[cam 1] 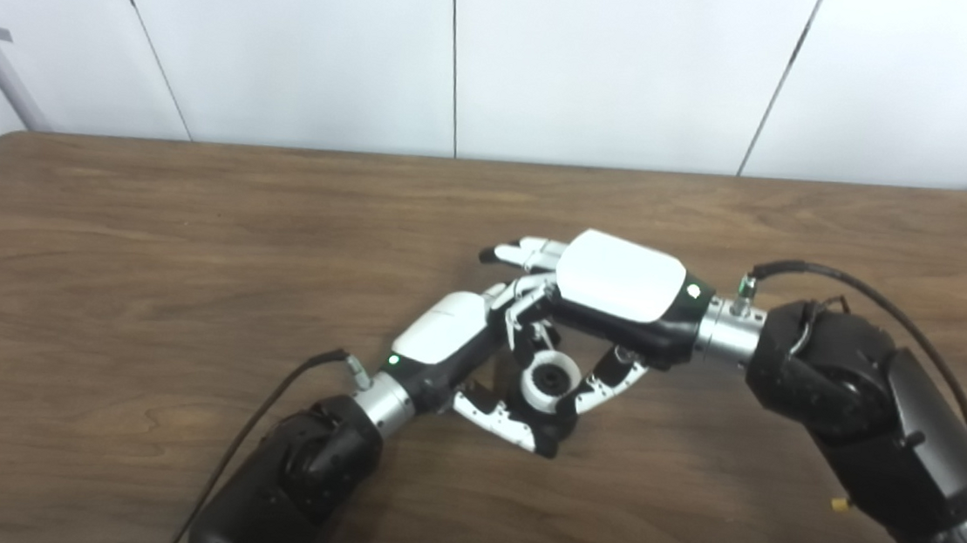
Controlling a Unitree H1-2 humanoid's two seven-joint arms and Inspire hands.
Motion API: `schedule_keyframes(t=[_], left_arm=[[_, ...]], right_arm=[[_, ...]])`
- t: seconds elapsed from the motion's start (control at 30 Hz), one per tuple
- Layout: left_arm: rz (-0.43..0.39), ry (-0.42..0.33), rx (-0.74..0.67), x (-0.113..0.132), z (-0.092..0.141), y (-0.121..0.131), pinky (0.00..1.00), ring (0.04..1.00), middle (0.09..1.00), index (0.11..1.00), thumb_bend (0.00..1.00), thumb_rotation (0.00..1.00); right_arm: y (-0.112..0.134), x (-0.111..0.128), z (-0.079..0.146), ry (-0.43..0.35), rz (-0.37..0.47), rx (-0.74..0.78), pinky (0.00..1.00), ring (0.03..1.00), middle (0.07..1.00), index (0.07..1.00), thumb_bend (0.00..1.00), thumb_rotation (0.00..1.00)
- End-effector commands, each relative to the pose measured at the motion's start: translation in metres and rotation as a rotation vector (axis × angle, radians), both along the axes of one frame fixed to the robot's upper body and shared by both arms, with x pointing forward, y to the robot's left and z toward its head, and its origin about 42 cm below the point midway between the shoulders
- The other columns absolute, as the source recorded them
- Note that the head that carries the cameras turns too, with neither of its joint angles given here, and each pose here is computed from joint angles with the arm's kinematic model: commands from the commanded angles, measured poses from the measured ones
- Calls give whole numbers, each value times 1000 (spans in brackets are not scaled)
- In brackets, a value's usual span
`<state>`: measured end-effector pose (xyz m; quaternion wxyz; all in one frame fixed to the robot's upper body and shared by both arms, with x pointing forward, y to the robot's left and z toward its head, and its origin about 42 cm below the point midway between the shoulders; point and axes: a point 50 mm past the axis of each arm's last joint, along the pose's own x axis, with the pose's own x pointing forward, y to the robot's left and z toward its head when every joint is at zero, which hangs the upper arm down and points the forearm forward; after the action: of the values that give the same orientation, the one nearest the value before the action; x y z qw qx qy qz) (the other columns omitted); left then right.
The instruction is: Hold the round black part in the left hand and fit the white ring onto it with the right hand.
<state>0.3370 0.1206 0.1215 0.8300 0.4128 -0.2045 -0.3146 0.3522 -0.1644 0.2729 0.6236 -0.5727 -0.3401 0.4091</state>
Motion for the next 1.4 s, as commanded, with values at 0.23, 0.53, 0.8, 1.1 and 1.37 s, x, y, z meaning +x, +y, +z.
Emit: schedule_keyframes(t=[0.23,0.53,0.8,1.1,1.37], left_arm=[[-32,-21,9,-5,-6,-14,1000,937,772,481,525,60],[-12,-9,32,-4,-5,3,1000,974,779,481,524,59],[1,-29,29,1,-6,25,1000,959,738,481,524,57],[31,-32,23,4,-12,44,1000,938,726,481,524,60],[28,-24,33,4,-12,53,1000,940,733,481,524,62]], right_arm=[[10,7,18,-49,18,-6,904,953,813,494,524,144],[3,2,19,-12,9,2,913,968,823,494,523,145],[-9,-3,45,-70,-50,30,883,963,830,496,522,145],[-33,-3,51,-90,-151,60,854,919,821,642,804,186],[-46,-7,47,-74,-232,63,839,912,846,812,849,296]])
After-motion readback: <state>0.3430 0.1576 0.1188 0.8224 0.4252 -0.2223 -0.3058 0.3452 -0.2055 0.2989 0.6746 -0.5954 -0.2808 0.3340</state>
